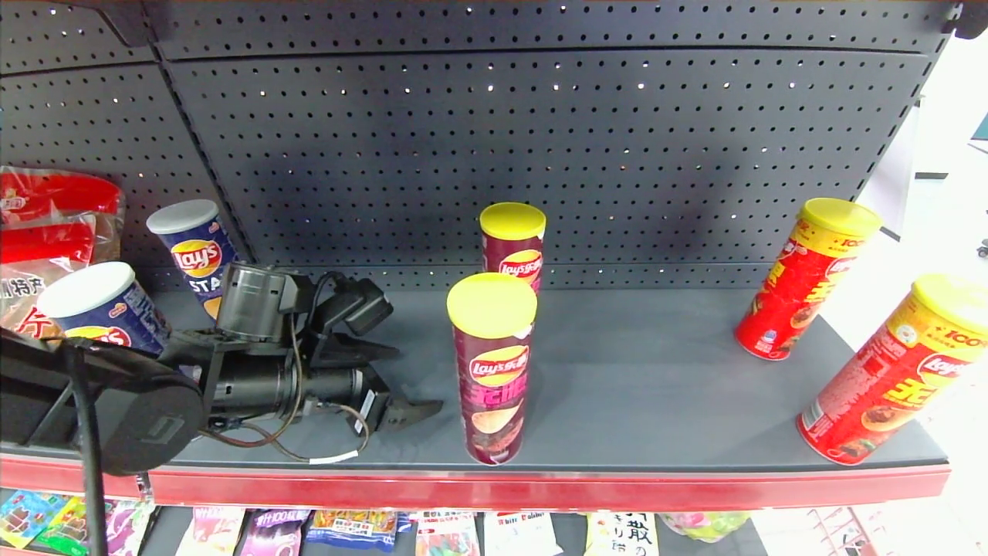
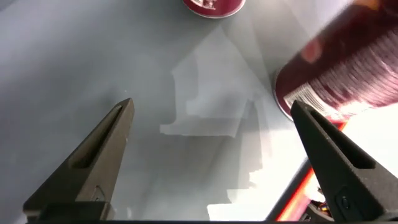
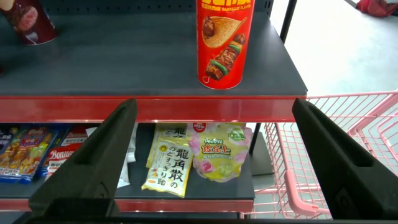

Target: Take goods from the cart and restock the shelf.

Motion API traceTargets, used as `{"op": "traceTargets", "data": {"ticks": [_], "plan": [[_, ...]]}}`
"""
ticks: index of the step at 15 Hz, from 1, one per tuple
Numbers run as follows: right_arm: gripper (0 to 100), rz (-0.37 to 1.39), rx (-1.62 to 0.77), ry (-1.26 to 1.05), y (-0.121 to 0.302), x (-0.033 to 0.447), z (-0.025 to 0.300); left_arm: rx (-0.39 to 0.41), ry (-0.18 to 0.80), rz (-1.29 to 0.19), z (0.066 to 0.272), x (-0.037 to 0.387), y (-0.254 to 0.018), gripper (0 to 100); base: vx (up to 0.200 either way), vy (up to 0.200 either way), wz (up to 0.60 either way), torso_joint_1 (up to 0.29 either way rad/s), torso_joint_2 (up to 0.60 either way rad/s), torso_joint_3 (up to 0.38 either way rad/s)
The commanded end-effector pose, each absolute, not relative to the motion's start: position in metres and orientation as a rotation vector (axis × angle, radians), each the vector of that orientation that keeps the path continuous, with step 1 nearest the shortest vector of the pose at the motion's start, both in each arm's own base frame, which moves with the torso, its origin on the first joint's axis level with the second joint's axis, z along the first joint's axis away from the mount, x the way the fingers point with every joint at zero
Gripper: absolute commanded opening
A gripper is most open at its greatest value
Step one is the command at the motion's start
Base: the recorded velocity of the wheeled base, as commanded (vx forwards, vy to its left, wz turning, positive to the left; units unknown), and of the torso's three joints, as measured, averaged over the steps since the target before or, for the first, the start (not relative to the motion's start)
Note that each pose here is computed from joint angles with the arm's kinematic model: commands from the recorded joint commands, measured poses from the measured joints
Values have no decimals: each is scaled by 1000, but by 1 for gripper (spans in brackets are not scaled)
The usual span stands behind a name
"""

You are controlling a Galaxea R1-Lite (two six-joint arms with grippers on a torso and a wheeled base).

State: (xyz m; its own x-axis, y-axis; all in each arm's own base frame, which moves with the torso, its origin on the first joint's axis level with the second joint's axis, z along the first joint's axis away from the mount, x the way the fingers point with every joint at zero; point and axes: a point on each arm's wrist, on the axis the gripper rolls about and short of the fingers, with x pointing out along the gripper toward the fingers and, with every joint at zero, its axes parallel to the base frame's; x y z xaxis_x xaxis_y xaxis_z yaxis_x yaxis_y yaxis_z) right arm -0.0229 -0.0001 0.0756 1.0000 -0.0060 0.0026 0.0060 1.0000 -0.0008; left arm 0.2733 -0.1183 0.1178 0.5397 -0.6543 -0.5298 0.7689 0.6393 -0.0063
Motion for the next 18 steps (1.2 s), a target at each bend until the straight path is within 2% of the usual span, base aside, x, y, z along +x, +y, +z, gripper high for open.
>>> {"op": "traceTargets", "data": {"ticks": [1, 8, 18], "plan": [[100, -6, -2, -2, 0, -23, 76, 240, 513, -855, 122, 266, -115, 100, 0, 0, 0, 0, 0, 0], [100, -8, -2, -2, 0, -23, 76, 241, 537, -862, 114, 270, -117, 100, 0, 0, 0, 0, 0, 0], [100, -6, -2, -2, 0, -23, 76, 259, 529, -917, 109, 278, -140, 100, 0, 0, 0, 0, 0, 0]]}}
